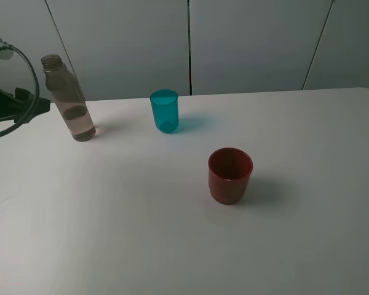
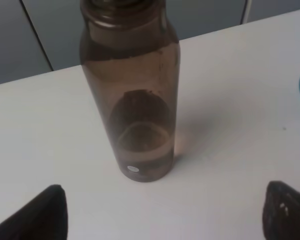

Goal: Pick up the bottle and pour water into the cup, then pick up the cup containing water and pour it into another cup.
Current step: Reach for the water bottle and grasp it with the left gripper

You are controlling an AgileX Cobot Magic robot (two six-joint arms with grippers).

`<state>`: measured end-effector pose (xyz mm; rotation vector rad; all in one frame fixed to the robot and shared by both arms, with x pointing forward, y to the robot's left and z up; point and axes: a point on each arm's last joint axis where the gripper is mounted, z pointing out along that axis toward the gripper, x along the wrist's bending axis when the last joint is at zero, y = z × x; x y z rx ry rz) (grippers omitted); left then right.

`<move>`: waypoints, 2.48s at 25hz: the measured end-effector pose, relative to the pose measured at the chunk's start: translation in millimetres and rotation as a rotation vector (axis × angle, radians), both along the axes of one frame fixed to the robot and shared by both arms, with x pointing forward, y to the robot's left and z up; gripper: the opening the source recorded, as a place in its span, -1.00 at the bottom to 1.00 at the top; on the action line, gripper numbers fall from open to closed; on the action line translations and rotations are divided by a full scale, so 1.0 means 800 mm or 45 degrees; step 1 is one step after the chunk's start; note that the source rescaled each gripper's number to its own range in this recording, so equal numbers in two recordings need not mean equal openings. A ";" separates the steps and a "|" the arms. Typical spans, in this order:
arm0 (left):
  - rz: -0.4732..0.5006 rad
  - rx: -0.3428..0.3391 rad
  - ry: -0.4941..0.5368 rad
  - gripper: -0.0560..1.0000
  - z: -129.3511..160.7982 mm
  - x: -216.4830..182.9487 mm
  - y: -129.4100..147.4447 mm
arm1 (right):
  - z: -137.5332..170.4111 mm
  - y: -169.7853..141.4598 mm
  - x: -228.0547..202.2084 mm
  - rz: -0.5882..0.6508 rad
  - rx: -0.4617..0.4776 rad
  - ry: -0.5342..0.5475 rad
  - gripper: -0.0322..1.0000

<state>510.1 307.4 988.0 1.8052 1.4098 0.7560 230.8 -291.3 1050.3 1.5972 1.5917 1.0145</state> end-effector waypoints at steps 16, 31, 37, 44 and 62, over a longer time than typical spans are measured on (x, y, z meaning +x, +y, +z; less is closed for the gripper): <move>-0.033 -0.028 -0.005 0.97 0.000 0.002 -0.004 | 0.000 0.000 0.000 0.003 -0.012 -0.001 0.53; 0.010 -0.078 0.017 0.97 0.004 0.000 -0.008 | 0.000 0.000 0.000 0.002 -0.009 0.000 0.53; 0.148 -0.090 0.143 0.97 0.009 -0.013 -0.007 | 0.000 0.000 0.000 0.002 -0.009 0.000 0.53; 0.214 0.028 0.116 0.97 0.015 -0.016 -0.009 | 0.000 0.000 0.000 0.002 -0.009 0.000 0.53; 0.118 0.122 -0.071 0.97 -0.030 -0.024 -0.013 | 0.000 0.000 0.000 -0.002 -0.002 0.000 0.53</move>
